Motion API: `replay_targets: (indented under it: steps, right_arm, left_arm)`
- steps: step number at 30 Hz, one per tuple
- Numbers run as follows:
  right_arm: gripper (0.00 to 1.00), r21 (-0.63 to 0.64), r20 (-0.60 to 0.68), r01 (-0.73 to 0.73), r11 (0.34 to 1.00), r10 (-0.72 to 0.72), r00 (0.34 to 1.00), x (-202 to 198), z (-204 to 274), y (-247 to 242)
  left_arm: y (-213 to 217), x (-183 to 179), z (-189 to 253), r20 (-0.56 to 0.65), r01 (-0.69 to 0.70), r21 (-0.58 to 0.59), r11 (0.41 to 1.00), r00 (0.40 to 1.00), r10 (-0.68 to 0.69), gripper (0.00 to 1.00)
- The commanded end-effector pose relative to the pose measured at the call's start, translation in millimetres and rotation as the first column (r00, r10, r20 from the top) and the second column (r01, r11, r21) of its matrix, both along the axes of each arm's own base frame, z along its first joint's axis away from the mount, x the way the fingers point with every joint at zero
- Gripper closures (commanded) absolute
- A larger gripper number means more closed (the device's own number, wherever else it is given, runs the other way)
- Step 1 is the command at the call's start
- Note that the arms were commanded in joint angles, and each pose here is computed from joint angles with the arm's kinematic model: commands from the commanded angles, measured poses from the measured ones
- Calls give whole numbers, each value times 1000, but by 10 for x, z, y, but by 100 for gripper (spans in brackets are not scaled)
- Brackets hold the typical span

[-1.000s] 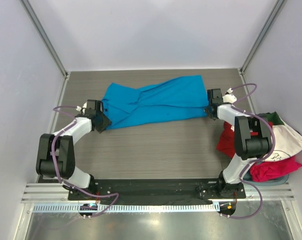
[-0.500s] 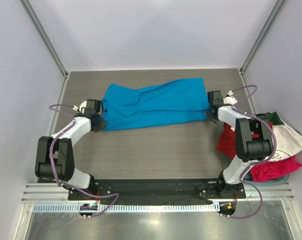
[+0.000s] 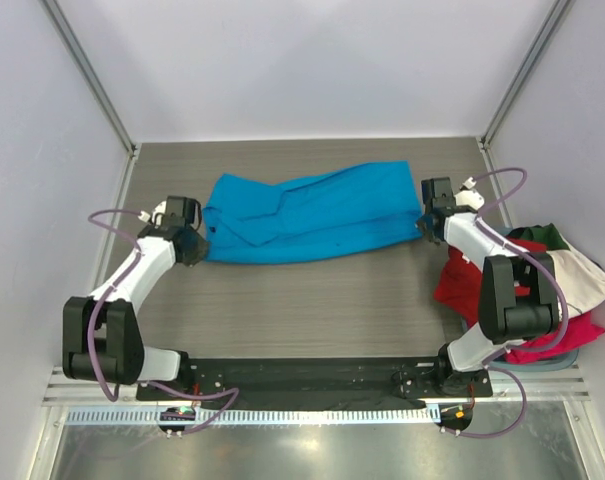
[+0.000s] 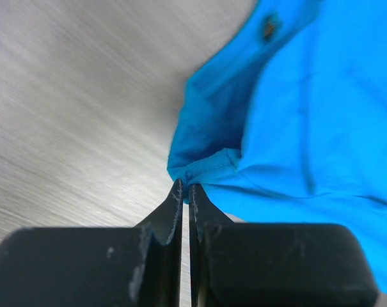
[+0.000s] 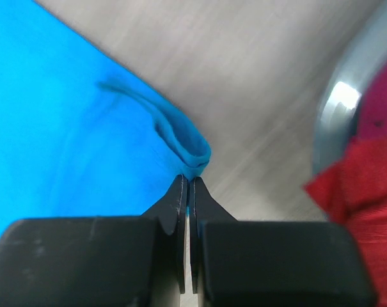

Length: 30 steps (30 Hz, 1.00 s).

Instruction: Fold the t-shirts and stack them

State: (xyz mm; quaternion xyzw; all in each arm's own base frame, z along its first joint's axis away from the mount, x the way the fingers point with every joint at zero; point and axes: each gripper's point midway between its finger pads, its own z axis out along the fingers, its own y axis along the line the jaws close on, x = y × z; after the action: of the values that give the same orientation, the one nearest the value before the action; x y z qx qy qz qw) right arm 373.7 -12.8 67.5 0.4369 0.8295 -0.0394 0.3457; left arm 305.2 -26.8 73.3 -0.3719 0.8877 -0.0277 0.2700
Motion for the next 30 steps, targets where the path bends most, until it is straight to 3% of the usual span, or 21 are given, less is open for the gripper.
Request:
replay_targets:
  steps: [1,5,8,12,15,22,27,28,29,30]
  right_arm:
    - [99,-4,121,19,1000,-18,992,355,574,-29]
    - [99,-16,168,22,1000,-18,986,394,895,-53]
    - [99,-31,126,45,999,-40,991,205,714,-109]
    - [99,-10,-29,66,998,-66,997,-244,62,-98]
    - [99,-18,-65,82,996,-83,994,-415,-114,-125]
    - [99,-41,-18,87,995,-88,996,-485,18,-180]
    - [89,-38,-34,93,995,-94,995,-621,-70,-185]
    - [84,-38,-25,97,995,-98,995,-639,-48,-191]
    - [69,-38,-22,99,994,-100,995,-658,-50,-192]
    - [66,-44,-22,104,994,-105,994,-702,-58,-211]
  left_arm:
    - [-17,242,440,58,-15,-15,1000,998,16,100]
    - [-33,314,858,161,-14,-31,999,987,19,100]
    - [-17,119,691,129,-16,-30,999,992,19,100]
    - [-82,-260,94,12,4,-69,998,1000,-3,100]
    - [-88,-553,-212,-58,1,-80,997,998,-6,100]
    - [-75,-772,-309,-40,-2,-86,996,999,-1,100]
    - [-85,-858,-385,-64,7,-89,996,998,-13,99]
    - [-85,-877,-402,-71,10,-87,996,997,-17,99]
    - [-81,-883,-394,-68,9,-88,996,998,-15,98]
    - [-76,-907,-402,-74,10,-84,996,997,-16,96]
